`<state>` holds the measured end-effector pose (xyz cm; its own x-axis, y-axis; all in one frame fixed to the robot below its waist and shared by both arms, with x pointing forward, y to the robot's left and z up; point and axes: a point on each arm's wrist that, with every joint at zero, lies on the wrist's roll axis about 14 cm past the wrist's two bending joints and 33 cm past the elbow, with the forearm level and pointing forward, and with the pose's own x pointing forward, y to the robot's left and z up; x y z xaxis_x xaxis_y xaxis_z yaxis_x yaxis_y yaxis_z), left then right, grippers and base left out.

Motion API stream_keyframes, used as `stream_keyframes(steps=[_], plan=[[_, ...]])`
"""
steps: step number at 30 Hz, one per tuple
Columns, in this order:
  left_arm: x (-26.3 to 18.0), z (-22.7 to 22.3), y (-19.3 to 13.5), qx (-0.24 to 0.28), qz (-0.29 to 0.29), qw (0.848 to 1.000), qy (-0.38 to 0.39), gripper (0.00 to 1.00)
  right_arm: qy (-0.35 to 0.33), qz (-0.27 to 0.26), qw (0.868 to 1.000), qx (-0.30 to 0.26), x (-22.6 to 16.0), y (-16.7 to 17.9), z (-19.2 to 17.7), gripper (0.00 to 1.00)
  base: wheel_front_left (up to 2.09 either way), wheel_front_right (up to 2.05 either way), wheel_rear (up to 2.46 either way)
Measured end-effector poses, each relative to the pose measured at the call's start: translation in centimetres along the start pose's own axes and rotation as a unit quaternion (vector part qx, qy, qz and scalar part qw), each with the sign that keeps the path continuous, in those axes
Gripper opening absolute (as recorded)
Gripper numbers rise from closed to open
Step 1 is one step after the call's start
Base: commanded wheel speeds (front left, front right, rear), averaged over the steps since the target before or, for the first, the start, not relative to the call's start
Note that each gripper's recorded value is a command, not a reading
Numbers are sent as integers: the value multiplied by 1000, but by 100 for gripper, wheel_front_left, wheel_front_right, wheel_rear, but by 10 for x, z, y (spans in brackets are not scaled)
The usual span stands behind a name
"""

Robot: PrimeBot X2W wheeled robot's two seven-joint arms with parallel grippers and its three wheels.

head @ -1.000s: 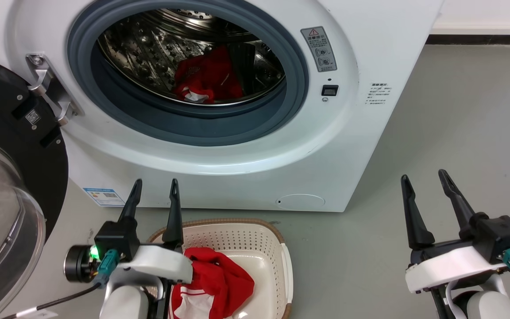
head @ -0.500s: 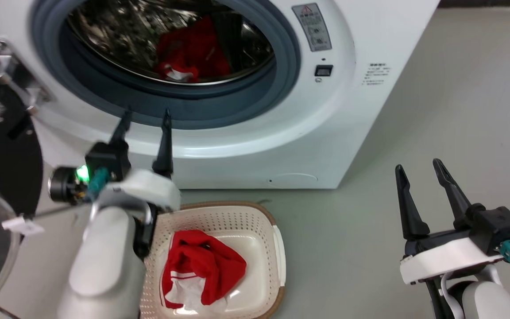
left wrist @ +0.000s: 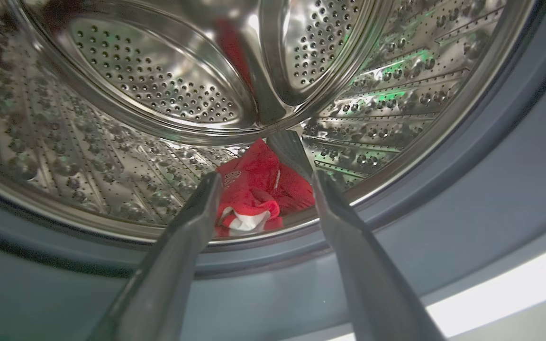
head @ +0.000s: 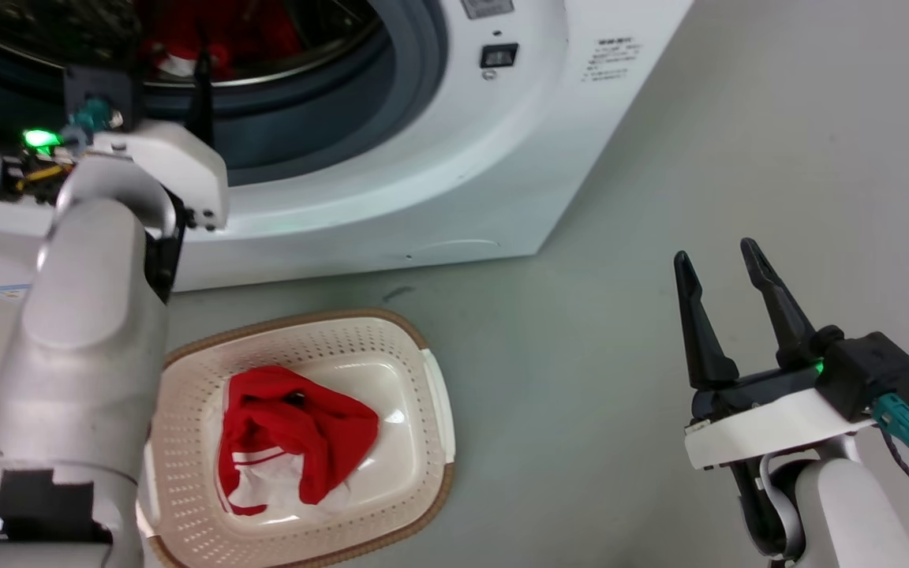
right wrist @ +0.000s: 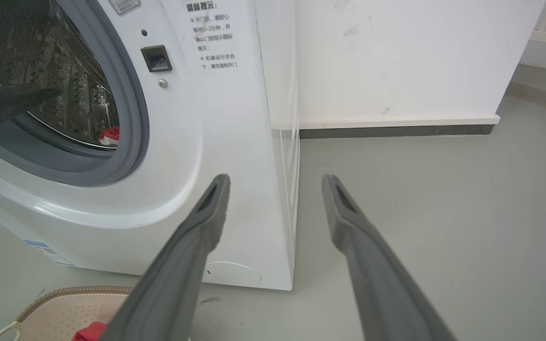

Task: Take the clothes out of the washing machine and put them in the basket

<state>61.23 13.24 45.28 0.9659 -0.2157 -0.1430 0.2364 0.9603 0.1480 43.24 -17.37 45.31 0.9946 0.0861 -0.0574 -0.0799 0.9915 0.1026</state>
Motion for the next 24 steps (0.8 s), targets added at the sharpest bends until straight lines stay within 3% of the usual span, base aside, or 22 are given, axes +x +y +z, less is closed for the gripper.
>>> stream_keyframes(steps=[13,24], plan=[[79,-46,12,68,-17,988,138,100,39,-26,999,21,7,-20,-36,100,0,0,0],[114,-92,24,88,-11,951,296,100,58,-58,996,33,2,-41,-49,100,0,0,0]])
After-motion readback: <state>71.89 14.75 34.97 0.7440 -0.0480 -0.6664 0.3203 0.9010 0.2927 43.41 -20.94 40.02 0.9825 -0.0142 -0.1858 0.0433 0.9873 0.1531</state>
